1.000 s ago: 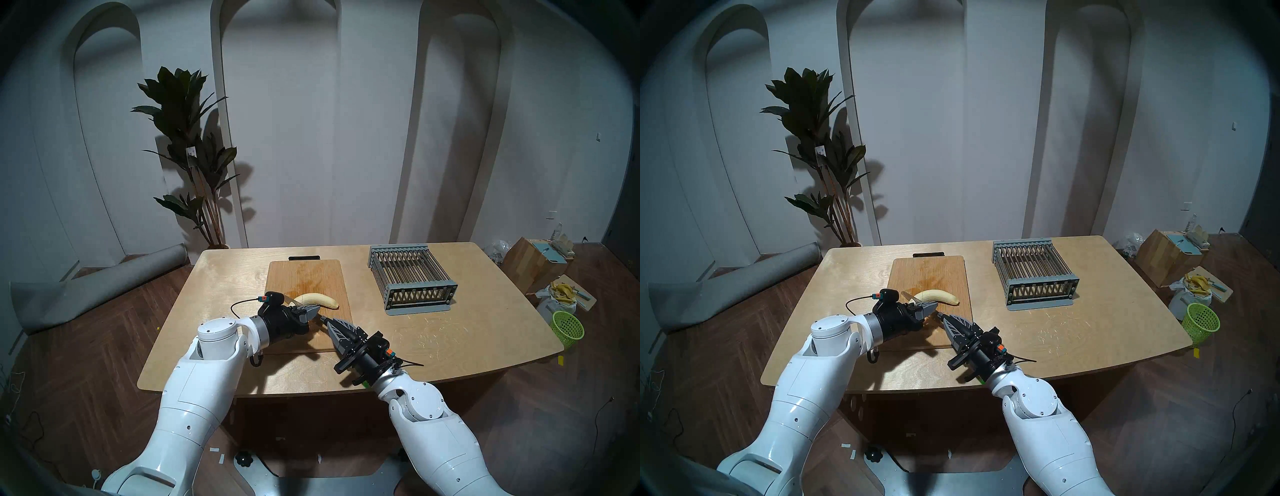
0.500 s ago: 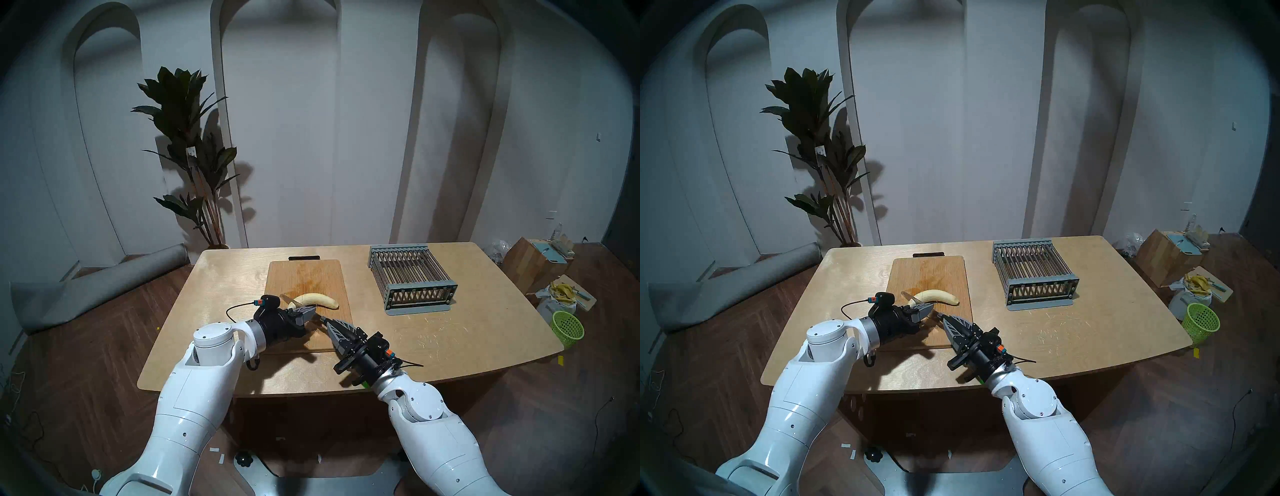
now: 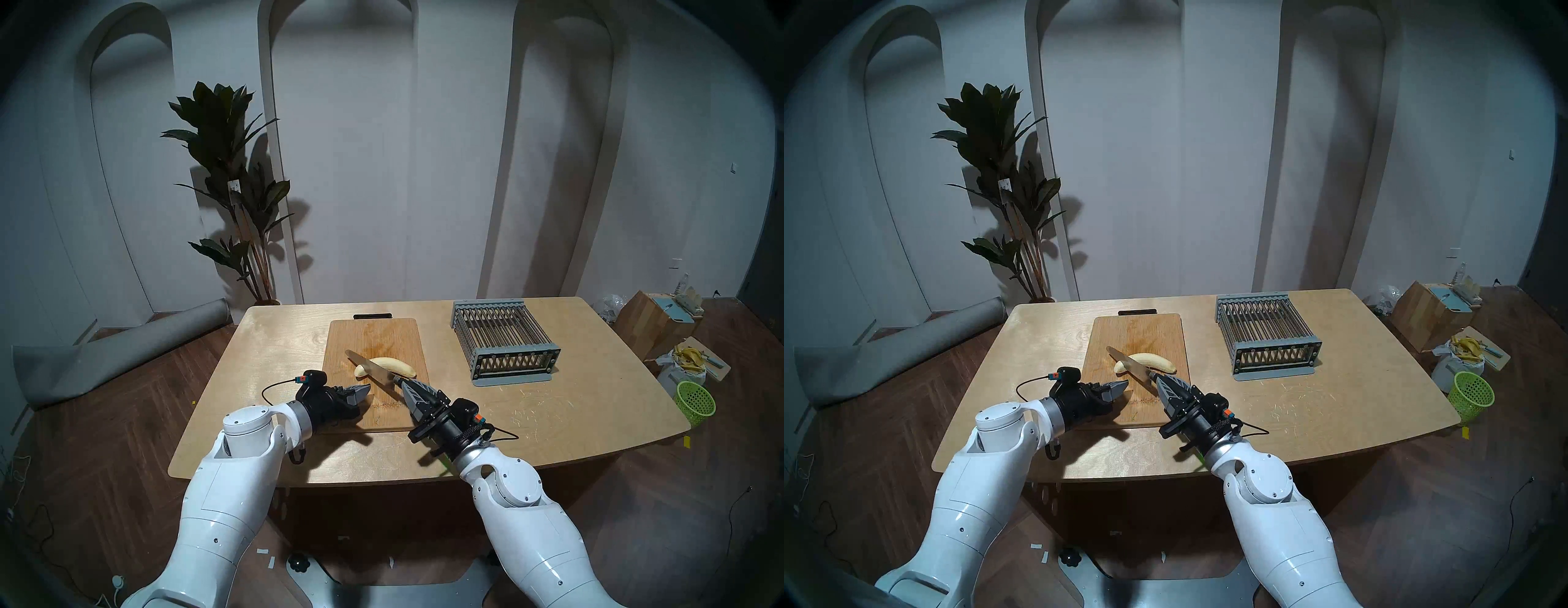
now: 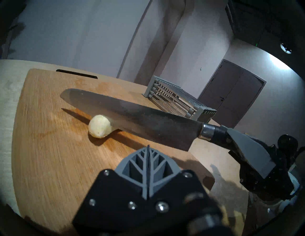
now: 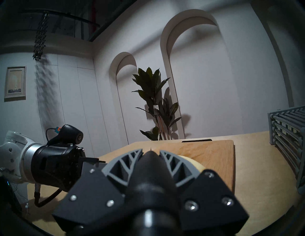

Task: Cut the banana into four pieces on the cutting board

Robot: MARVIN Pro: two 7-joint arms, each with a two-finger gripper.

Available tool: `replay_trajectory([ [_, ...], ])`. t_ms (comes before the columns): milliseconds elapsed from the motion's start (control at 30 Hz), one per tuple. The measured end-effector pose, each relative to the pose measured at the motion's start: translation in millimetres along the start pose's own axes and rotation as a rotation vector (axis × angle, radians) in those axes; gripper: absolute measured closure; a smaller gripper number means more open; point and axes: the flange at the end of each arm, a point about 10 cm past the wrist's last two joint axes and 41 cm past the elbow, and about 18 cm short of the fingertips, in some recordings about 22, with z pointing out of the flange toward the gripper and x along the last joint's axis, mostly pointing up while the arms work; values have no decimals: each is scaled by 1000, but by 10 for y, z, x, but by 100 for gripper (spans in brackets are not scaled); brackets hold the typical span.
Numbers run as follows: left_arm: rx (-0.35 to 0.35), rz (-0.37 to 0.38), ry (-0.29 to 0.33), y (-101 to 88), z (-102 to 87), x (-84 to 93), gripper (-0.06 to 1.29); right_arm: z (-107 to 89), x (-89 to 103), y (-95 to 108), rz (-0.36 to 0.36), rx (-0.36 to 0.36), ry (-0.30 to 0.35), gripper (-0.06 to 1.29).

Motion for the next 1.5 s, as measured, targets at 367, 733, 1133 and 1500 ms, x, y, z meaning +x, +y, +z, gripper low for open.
replay_trajectory([
  [367,-4,-16,33,10,-57,146,126,28,147,-3,59,-3,8,93],
  [733,-14,-19,74,56,-76,254,126,-7,422,62,-7,-7,72,93],
  [1133,-77,-32,172,342,21,655,126,-185,373,109,-77,-15,40,93],
  [1500,-146,-35,162,783,284,787,126,-242,323,114,-95,-34,32,93],
])
